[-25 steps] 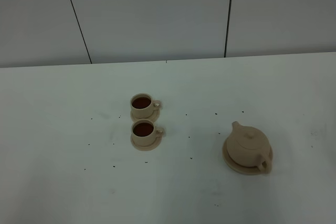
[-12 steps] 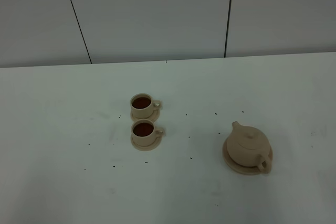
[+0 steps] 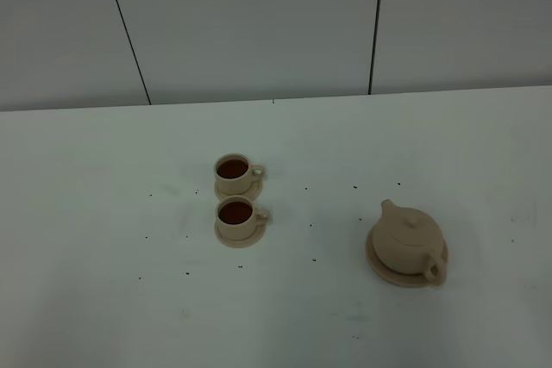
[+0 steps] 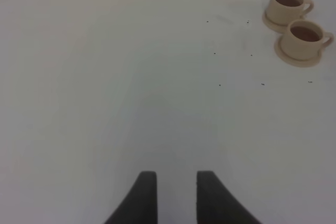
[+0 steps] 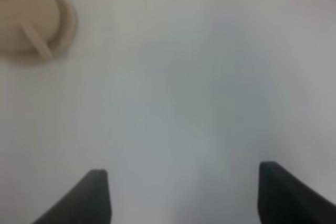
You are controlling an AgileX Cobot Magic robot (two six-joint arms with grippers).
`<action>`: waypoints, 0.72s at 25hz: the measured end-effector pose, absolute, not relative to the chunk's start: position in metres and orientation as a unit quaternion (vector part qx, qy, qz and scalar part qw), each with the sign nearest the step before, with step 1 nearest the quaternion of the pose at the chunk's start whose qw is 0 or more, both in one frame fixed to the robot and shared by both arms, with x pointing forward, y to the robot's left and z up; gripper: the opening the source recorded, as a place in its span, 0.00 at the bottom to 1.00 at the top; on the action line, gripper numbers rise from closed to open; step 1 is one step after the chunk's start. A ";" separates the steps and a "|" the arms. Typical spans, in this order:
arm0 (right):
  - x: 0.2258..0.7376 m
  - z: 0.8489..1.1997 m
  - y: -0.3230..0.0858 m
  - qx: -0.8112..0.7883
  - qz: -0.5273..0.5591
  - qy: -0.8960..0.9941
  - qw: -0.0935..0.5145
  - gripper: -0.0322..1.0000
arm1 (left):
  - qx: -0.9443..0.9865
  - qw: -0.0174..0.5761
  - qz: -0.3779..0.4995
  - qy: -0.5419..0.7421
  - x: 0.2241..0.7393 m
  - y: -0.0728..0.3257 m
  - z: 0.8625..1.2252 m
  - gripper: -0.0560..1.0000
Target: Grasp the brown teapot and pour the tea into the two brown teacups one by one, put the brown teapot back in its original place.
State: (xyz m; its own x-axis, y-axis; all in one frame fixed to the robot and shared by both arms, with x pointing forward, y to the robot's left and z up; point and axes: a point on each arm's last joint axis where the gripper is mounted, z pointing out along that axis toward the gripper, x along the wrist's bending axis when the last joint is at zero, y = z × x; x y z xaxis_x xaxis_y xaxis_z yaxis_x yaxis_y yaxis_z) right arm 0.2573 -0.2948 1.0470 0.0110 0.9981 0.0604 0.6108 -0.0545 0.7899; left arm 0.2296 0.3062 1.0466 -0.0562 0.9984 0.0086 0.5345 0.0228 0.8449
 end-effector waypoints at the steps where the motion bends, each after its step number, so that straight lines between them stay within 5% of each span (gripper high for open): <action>1: 0.254 1.048 -0.295 0.642 0.338 0.617 0.302 0.59 | 0.603 0.329 0.353 0.635 0.230 0.306 1.047 0.29; 18: 0.234 1.048 -0.292 0.599 0.383 0.613 0.345 0.59 | 0.604 0.328 0.353 0.635 0.230 0.306 1.047 0.29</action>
